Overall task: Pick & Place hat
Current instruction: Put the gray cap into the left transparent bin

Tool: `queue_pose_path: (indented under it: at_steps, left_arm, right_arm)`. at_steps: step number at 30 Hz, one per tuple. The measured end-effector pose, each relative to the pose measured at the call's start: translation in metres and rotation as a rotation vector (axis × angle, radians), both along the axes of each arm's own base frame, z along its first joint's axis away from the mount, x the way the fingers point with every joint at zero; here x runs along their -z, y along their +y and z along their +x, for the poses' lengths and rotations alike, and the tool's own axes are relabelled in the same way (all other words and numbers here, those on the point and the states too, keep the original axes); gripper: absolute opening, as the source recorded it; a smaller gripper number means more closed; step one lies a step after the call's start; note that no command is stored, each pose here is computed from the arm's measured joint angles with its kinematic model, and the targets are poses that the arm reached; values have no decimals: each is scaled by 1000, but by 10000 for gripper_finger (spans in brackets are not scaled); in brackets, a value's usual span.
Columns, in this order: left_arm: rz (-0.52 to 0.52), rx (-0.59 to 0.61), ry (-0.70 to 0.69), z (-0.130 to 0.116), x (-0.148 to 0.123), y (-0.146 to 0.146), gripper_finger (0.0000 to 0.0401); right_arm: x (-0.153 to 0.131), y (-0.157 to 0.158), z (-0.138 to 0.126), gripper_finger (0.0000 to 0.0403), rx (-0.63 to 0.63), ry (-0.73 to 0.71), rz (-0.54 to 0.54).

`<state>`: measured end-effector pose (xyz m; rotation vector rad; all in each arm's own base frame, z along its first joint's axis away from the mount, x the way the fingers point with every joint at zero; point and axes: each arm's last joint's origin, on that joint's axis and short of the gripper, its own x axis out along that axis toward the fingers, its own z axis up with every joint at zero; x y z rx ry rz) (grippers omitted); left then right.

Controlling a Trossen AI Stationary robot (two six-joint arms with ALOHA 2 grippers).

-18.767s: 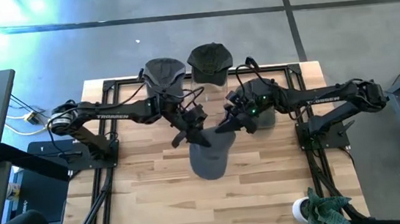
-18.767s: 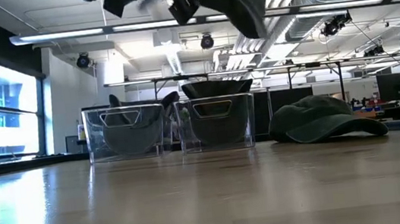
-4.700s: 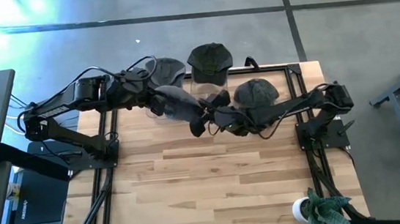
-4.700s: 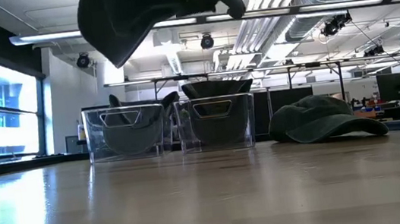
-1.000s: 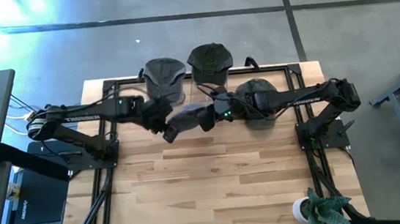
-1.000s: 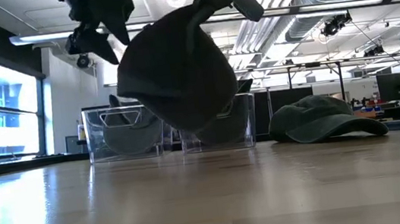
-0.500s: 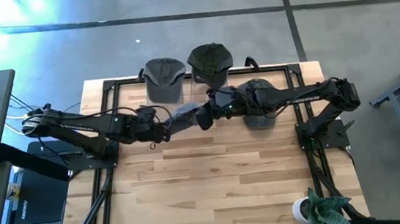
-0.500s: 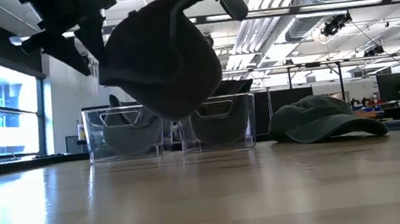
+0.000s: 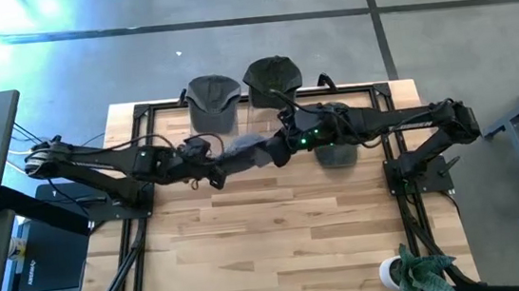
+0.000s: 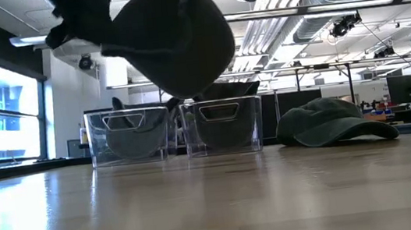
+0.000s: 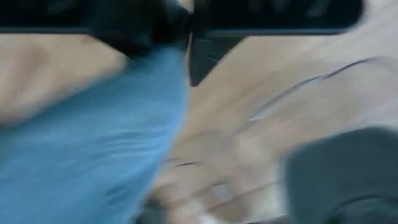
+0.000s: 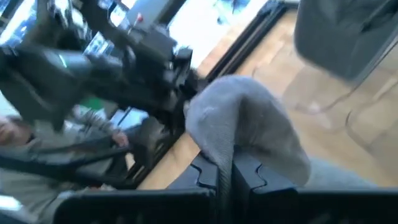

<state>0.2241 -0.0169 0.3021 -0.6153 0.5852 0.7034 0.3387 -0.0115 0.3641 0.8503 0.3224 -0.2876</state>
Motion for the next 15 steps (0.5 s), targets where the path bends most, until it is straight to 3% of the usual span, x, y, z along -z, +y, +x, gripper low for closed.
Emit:
queue_pose_path:
  at_steps: [2,4,7,10,15]
  left_arm:
    - [-28,72,-70,0,-11,-1,12]
    - [-99,128,-121,-2,-22,-2,16]
    - [-311,165,-142,-3,-26,4,6]
    - [-477,197,-86,-4,-19,11,6]
    - [-612,200,58,-2,11,19,2]
  right_arm:
    - [2,2,-1,2,-34,19,43]
    - [5,4,0,4,-60,37,99]
    - [11,7,4,6,-109,56,203]
    - [24,7,14,3,-173,100,262]
    - [65,5,37,6,-214,231,296]
